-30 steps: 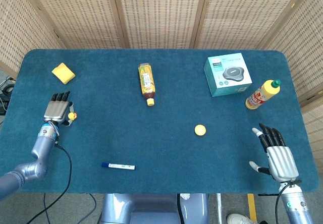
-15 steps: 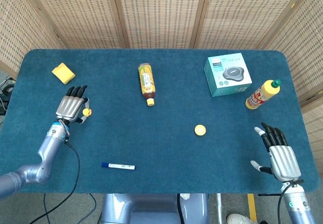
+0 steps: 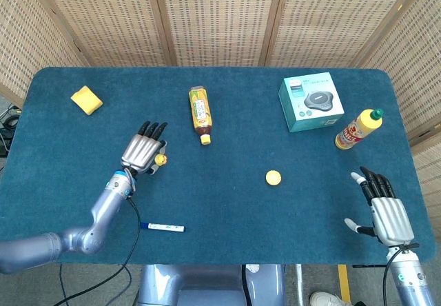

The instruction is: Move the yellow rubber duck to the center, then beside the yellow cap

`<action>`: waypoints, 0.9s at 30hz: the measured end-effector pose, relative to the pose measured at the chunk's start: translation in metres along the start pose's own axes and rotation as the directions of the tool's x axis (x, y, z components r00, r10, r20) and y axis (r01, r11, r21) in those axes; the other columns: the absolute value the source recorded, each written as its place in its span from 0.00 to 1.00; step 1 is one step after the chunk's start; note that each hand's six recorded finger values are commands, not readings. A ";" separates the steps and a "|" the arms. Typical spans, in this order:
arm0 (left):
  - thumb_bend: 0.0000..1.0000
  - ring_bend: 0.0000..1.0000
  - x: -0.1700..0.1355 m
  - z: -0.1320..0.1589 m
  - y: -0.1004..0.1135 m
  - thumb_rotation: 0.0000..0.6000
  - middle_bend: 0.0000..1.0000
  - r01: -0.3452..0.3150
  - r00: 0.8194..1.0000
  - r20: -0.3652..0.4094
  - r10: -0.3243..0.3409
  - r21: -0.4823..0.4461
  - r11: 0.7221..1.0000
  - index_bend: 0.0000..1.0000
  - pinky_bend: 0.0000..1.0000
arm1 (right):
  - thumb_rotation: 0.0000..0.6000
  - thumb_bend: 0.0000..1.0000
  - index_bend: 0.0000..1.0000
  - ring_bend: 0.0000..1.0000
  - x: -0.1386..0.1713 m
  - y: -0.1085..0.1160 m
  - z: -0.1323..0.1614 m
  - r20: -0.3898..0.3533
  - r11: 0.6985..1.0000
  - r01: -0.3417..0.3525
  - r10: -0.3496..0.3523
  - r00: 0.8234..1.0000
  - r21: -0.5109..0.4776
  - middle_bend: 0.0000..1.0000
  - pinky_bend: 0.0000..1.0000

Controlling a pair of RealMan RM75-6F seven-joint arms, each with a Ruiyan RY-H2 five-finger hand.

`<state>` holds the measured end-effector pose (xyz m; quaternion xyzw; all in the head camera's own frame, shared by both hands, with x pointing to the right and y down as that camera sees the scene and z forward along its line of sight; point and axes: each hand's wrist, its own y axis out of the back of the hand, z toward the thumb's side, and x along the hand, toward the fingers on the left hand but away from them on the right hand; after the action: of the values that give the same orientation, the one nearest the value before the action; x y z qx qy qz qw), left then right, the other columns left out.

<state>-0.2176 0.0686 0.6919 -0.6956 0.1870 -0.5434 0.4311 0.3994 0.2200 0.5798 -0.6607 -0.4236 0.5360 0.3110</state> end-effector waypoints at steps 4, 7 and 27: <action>0.29 0.00 0.008 0.025 0.005 1.00 0.00 -0.002 1.000 0.030 0.001 0.014 1.000 0.53 0.00 | 1.00 0.00 0.11 0.00 -0.002 -0.001 -0.004 0.009 1.000 -0.008 0.008 1.000 -0.011 0.00 0.00; 0.29 0.00 0.015 0.045 0.008 1.00 0.00 0.000 0.998 0.056 -0.001 0.026 1.000 0.53 0.00 | 1.00 0.00 0.11 0.00 -0.004 -0.001 -0.007 0.018 1.000 -0.015 0.015 1.000 -0.018 0.00 0.00; 0.29 0.00 0.041 0.127 -0.015 1.00 0.00 0.053 0.987 0.143 -0.071 0.126 0.991 0.51 0.00 | 1.00 0.00 0.11 0.00 -0.012 -0.001 -0.022 0.059 0.998 -0.026 0.029 0.998 -0.054 0.00 0.00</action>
<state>-0.0905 0.0971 0.7234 -0.7116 0.0995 -0.5143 0.4682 0.4201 0.2101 0.5911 -0.6580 -0.4378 0.5484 0.2732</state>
